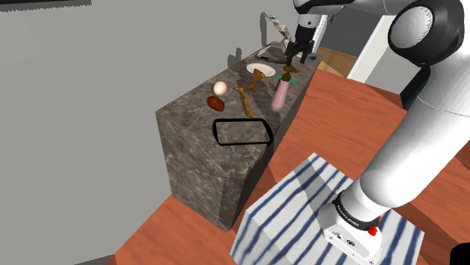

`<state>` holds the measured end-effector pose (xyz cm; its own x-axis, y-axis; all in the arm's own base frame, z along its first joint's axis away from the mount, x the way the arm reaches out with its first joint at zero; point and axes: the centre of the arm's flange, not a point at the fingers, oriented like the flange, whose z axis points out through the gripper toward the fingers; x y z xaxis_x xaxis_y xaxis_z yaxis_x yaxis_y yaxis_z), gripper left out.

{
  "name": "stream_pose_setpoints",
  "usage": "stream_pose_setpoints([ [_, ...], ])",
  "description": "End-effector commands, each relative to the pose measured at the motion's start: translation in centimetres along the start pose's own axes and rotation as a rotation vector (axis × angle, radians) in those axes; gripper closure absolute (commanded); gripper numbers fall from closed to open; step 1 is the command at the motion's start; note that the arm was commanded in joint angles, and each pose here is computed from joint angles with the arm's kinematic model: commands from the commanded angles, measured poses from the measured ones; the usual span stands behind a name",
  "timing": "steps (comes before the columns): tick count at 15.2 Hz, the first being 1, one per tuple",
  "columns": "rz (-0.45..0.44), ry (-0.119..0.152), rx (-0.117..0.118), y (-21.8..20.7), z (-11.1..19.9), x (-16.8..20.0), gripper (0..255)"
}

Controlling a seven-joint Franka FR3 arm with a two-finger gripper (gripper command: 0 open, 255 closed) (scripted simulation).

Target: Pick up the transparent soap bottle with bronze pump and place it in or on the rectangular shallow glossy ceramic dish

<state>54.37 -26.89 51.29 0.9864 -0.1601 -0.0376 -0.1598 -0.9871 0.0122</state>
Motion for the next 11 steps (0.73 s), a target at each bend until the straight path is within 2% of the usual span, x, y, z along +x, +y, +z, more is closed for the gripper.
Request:
stream_pose_setpoints([
  [1, -0.002, -0.004, 0.005, 1.7, 0.7, 2.3, 0],
  [5, -0.002, -0.011, 0.016, 4.8, 1.7, 6.2, 0],
  [11, -0.002, -0.011, 0.016, 4.7, 4.9, 6.2, 0],
])
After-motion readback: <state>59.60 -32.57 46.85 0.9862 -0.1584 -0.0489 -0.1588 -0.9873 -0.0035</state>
